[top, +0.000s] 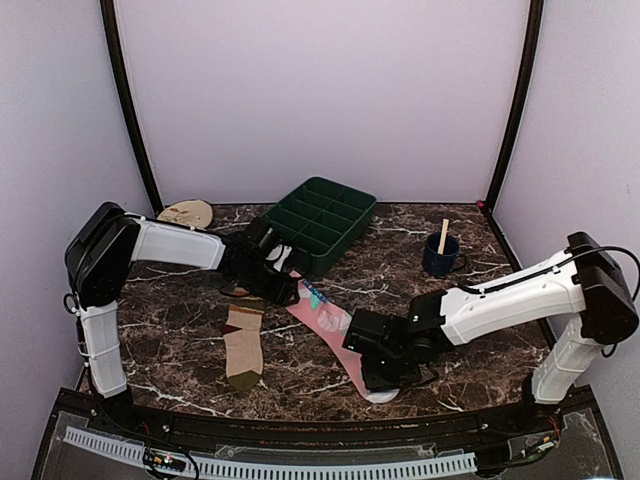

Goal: Roll the socks
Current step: Smooth out the sock at the center of the board.

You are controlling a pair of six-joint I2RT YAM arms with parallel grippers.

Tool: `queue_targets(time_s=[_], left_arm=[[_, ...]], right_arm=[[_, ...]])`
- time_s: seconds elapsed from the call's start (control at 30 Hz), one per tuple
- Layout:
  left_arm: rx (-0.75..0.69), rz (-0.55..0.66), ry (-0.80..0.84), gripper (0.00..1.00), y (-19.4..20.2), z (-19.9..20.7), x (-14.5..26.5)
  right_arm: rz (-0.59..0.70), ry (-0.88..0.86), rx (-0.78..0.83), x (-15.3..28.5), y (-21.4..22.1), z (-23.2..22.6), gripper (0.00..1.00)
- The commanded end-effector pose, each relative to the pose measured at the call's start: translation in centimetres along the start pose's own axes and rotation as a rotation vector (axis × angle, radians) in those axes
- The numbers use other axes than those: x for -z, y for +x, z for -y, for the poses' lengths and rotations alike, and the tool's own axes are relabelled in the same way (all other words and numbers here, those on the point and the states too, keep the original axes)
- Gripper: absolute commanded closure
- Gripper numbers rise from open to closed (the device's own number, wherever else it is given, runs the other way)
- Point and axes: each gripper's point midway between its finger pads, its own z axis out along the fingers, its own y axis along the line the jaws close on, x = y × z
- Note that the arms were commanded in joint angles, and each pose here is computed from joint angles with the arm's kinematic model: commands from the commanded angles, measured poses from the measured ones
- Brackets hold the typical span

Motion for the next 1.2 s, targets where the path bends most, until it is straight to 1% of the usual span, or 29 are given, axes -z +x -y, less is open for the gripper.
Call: queue_targets(time_s=[0.0, 0.17, 0.3, 0.5, 0.63, 0.8, 0.87, 0.93, 1.03, 1.17], left_arm=[[0.059, -0.11, -0.036, 0.35, 2.7, -0.9, -0.4], [0.081, -0.165, -0.046, 0.38, 4.2, -0.8, -0.2], [0.111, -0.194, -0.048, 0.39, 5.5, -0.6, 0.3], [0.16, -0.224, -0.052, 0.36, 7.1, -0.5, 1.4], [0.185, -0.218, -0.031, 0.35, 7.3, -0.1, 2.1], [0.2, -0.211, 0.014, 0.35, 7.1, 0.7, 2.6], [0.197, -0.214, 0.02, 0.35, 7.2, 0.9, 2.5], [0.19, -0.222, 0.019, 0.35, 7.4, 0.8, 2.3], [0.186, -0.237, 0.022, 0.36, 7.8, 0.7, 2.0], [0.184, -0.248, 0.034, 0.37, 8.3, 0.9, 1.9]], right_arm=[[0.037, 0.061, -0.003, 0.1, -2.2, 2.9, 0.7], [0.062, 0.102, -0.005, 0.2, -4.5, 5.3, 0.69], [0.071, 0.133, -0.042, -0.1, -6.4, 7.8, 0.69], [0.068, 0.185, -0.106, -0.9, -8.0, 11.9, 0.69], [0.08, 0.212, -0.139, -0.9, -9.2, 13.8, 0.69], [0.121, 0.205, -0.163, -0.1, -11.3, 14.0, 0.68], [0.171, 0.169, -0.18, 1.6, -12.6, 13.2, 0.66], [0.21, 0.144, -0.204, 2.9, -13.6, 12.6, 0.63], [0.27, 0.098, -0.266, 5.0, -14.3, 12.3, 0.54], [0.323, 0.042, -0.385, 6.4, -13.9, 12.6, 0.52]])
